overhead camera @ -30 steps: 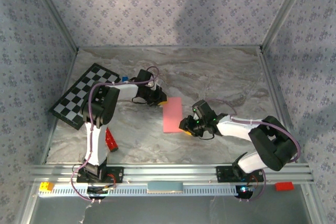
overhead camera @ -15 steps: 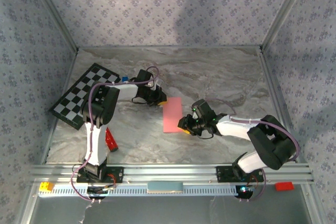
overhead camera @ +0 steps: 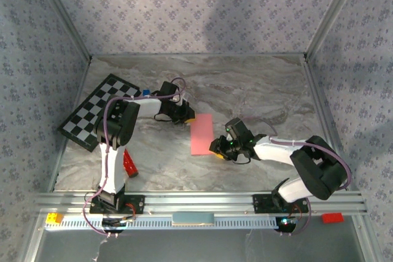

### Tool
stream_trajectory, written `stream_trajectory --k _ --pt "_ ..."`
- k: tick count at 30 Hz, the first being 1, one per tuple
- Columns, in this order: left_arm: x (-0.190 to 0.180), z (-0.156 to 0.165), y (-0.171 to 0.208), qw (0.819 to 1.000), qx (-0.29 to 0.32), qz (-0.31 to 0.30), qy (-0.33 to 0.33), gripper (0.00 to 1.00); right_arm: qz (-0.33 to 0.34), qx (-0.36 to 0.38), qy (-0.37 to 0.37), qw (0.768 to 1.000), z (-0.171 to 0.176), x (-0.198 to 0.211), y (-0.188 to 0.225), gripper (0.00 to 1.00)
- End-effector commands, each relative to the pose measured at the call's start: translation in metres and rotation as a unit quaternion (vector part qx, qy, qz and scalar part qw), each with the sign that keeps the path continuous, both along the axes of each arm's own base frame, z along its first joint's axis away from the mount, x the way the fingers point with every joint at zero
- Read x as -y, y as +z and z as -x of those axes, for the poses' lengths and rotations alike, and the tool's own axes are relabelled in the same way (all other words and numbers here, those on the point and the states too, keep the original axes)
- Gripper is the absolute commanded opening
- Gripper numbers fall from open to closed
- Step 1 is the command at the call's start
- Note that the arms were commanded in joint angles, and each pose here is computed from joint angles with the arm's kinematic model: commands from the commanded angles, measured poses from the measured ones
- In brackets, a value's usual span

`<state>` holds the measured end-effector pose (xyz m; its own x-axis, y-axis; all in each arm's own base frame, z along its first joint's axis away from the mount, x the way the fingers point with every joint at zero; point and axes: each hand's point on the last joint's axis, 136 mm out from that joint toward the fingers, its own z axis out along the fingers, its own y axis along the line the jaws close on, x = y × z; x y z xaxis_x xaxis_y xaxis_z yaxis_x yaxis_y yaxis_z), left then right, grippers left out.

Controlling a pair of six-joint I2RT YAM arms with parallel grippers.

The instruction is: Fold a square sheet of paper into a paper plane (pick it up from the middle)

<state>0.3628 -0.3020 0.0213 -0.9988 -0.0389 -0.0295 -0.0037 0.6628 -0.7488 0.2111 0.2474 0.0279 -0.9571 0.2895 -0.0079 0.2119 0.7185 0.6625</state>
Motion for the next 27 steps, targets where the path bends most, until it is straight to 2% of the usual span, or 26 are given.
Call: stream_trajectory --k 1,9,14,27 --pt "-0.018 0.024 -0.039 0.997 -0.059 -0.055 0.009 0.1 0.0 -0.01 -0.007 1.0 0.002 -0.001 -0.004 0.36" --pt "-0.017 0.025 -0.04 0.997 -0.062 -0.053 0.008 0.1 -0.035 0.021 -0.008 0.999 -0.016 -0.017 0.013 0.35" --pt "-0.016 0.025 -0.039 0.997 -0.061 -0.05 0.007 0.09 -0.03 0.038 -0.017 0.999 -0.026 -0.015 0.022 0.35" --pt "-0.015 0.024 -0.037 0.997 -0.06 -0.049 0.005 0.1 -0.013 0.019 -0.003 1.0 -0.021 -0.01 0.023 0.35"
